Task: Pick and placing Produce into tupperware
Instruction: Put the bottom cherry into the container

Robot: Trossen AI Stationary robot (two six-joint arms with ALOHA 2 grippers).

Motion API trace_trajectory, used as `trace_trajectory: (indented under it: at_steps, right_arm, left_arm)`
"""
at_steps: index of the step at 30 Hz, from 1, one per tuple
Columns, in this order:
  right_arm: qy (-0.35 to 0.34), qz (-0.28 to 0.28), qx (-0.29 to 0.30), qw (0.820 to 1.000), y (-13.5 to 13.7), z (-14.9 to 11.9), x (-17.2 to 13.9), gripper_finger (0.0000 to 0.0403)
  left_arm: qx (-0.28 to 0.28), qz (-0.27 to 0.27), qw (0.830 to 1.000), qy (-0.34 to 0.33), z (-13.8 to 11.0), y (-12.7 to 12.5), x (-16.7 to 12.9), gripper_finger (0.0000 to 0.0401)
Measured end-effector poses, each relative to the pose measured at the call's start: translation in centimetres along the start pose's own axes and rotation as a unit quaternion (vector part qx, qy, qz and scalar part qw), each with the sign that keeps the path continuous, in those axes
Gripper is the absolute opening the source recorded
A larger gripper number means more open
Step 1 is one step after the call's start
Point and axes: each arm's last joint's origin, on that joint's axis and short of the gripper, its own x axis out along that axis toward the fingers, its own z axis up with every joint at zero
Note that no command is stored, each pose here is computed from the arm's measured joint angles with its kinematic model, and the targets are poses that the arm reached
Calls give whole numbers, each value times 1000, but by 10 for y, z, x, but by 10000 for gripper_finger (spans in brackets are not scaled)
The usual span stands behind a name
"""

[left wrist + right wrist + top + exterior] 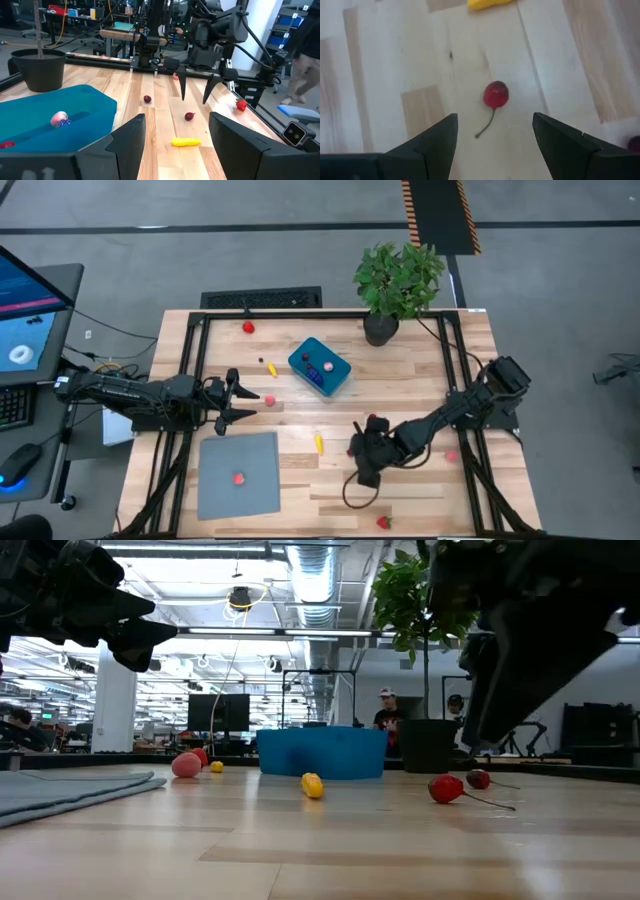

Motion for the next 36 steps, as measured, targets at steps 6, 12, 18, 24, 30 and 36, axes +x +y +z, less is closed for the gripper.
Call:
trace_trajectory:
  at_steps: [6, 12, 18, 24, 30, 36]
  right_arm:
    - [2, 14, 60, 998, -11, 10, 4, 281]
    - [17, 12, 81, 996, -15, 11, 5, 281]
    - [31, 4, 90, 996, -16, 8, 5, 281]
    - [54, 6, 80, 995, -12, 4, 23, 281]
    - [57, 1, 76, 995, -14, 3, 24, 281]
    - [59, 1, 76, 995, -13, 3, 35, 281]
  left_arm:
    - [2, 0, 1000, 0, 0, 0, 0, 208]
    - [3, -11, 1000, 2, 0, -1, 0, 208]
    - [3, -13, 1000, 2, 0, -1, 0, 208]
    - [3, -13, 1000, 2, 0, -1, 0, 208]
    - [-2, -13, 1000, 4, -1, -1, 0, 208]
    - [-3, -13, 1000, 3, 0, -1, 0, 208]
